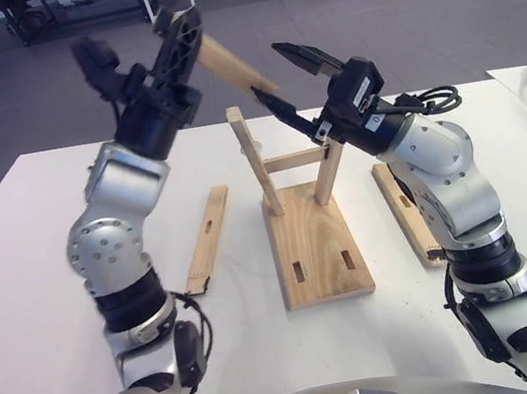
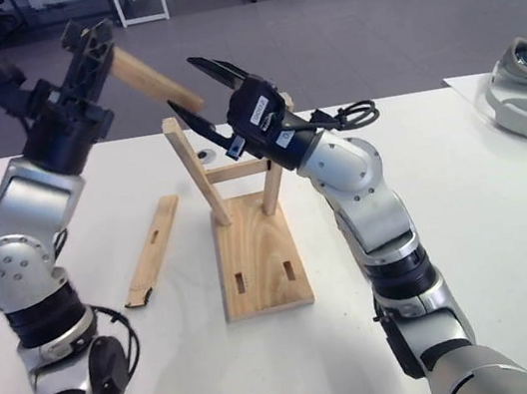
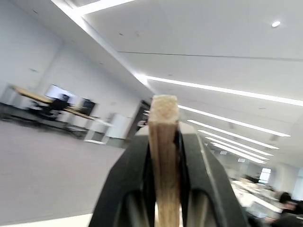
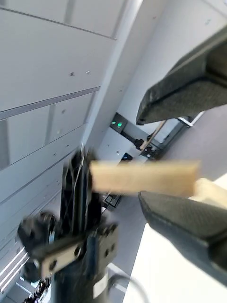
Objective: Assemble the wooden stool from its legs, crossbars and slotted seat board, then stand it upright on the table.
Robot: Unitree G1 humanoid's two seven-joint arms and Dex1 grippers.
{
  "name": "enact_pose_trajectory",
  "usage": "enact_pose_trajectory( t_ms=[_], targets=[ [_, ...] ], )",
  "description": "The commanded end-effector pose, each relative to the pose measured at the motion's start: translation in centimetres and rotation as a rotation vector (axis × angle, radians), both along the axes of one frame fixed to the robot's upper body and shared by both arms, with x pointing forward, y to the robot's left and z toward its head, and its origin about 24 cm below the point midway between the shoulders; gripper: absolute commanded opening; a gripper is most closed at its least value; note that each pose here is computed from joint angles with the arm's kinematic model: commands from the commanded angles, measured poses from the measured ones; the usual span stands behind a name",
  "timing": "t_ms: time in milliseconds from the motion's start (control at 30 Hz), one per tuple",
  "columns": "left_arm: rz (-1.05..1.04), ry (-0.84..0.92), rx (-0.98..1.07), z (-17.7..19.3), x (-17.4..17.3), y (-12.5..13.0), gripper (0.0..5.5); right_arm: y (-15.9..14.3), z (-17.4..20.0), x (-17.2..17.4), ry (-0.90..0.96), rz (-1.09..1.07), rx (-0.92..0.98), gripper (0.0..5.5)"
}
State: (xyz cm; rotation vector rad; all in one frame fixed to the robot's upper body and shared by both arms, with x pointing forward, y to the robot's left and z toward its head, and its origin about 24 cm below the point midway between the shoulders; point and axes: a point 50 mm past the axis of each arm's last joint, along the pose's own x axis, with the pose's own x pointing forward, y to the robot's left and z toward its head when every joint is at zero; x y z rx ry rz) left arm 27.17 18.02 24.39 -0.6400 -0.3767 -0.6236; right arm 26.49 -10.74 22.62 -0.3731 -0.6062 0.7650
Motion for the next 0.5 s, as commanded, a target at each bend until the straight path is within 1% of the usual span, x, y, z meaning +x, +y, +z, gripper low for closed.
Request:
enact_pose_trajectory(
  t_ms=[33, 100, 167, 233, 300, 400, 500],
  targets=[
    [0.230, 0.094, 0.082, -3.0, -2.3, 5.6, 0.41, -6.5, -2.7, -0.5, 0.119, -0.292, 0.008, 2.60],
    [0.303, 0.227, 0.118, -6.8, -2.7, 6.8, 0.41, -9.9, -5.7, -1.1, 0.208, -0.467, 0.007, 2.60],
    [0.317, 0.338, 0.106, -10.6, -2.0, 6.8, 0.41, -11.7, -8.9, -1.2, 0.291, -0.578, -0.014, 2.60],
    [0.316, 0.398, 0.085, -13.2, -0.9, 6.5, 0.41, -12.5, -11.3, -1.1, 0.345, -0.630, -0.021, 2.60],
    [0.305, 0.427, 0.079, -14.8, 0.0, 6.1, 0.41, -12.7, -12.9, -1.2, 0.379, -0.649, -0.023, 2.60],
    [0.312, 0.459, 0.106, -16.2, 0.5, 6.0, 0.41, -12.6, -14.4, -1.3, 0.407, -0.660, -0.021, 2.60],
    [0.333, 0.483, 0.116, -17.0, 0.4, 6.3, 0.41, -12.5, -15.0, -1.1, 0.414, -0.661, -0.014, 2.60]
  ],
)
